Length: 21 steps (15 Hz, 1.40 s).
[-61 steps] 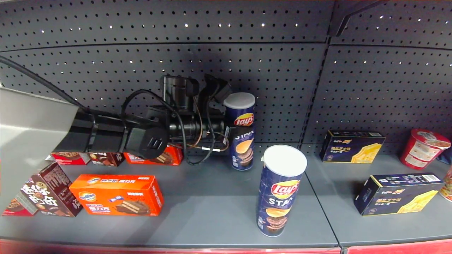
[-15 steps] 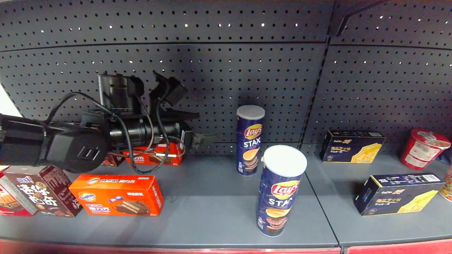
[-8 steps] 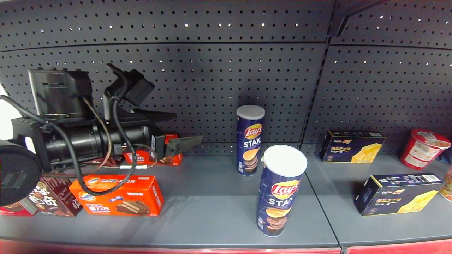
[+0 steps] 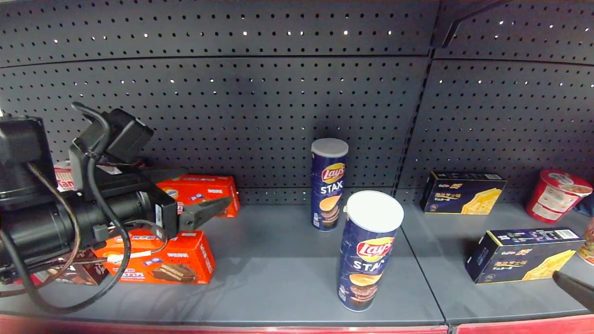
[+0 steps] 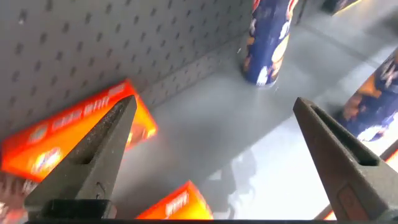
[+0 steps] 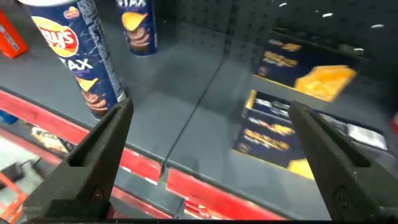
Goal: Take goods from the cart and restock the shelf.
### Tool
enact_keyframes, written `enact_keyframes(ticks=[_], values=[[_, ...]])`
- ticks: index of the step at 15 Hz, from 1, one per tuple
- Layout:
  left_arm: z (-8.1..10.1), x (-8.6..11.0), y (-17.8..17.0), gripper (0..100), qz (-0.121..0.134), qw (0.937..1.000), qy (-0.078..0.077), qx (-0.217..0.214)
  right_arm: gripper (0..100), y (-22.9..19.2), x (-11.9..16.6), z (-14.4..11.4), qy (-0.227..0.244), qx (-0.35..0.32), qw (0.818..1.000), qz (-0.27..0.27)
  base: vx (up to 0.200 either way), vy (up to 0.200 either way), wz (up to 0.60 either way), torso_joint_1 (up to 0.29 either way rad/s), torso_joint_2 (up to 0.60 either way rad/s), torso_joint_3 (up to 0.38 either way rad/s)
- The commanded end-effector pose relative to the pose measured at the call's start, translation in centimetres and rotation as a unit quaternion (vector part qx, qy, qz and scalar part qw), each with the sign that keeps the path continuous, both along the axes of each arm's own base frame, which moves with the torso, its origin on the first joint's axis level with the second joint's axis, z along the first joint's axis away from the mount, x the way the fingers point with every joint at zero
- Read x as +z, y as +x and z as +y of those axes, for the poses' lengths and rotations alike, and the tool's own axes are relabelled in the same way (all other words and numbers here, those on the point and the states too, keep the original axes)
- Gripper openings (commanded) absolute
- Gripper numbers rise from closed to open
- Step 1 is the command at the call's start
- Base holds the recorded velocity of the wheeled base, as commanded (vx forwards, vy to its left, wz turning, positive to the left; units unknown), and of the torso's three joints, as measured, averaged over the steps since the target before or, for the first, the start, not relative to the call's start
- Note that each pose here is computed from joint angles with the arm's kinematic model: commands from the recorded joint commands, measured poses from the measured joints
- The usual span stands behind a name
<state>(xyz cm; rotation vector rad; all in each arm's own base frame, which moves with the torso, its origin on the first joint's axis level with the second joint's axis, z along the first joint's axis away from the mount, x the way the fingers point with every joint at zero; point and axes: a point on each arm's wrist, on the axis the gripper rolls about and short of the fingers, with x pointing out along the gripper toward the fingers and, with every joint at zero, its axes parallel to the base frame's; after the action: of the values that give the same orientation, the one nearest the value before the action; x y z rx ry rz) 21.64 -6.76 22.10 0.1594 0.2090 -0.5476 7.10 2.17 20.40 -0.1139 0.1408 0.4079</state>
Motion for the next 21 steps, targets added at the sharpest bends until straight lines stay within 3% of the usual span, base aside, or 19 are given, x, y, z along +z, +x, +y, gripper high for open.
enact_keyframes(ticks=[1,6,11,21], values=[[1.1,0.1,-0.6,100,-0.007,0.9997,0.002,0.025,100,3.1,-1.6,1.4,-0.019,0.016,0.998,0.052,0.0,0.0,0.0,0.0,0.0,0.0],[1.6,-0.2,-1.4,100,-0.007,0.9989,0.006,0.045,100,6.2,-2.5,4.2,-0.043,0.047,0.994,0.085,0.0,0.0,0.0,0.0,0.0,0.0],[2.3,-1.1,-2.4,100,0.003,0.9984,0.008,0.057,100,10.4,-3.8,6.6,-0.044,0.054,0.994,0.08,0.0,0.0,0.0,0.0,0.0,0.0],[2.5,-0.7,-2.2,100,-0.006,0.9981,0.005,0.06,100,11.2,-5.2,8.2,-0.067,0.073,0.989,0.109,0.0,0.0,0.0,0.0,0.0,0.0]])
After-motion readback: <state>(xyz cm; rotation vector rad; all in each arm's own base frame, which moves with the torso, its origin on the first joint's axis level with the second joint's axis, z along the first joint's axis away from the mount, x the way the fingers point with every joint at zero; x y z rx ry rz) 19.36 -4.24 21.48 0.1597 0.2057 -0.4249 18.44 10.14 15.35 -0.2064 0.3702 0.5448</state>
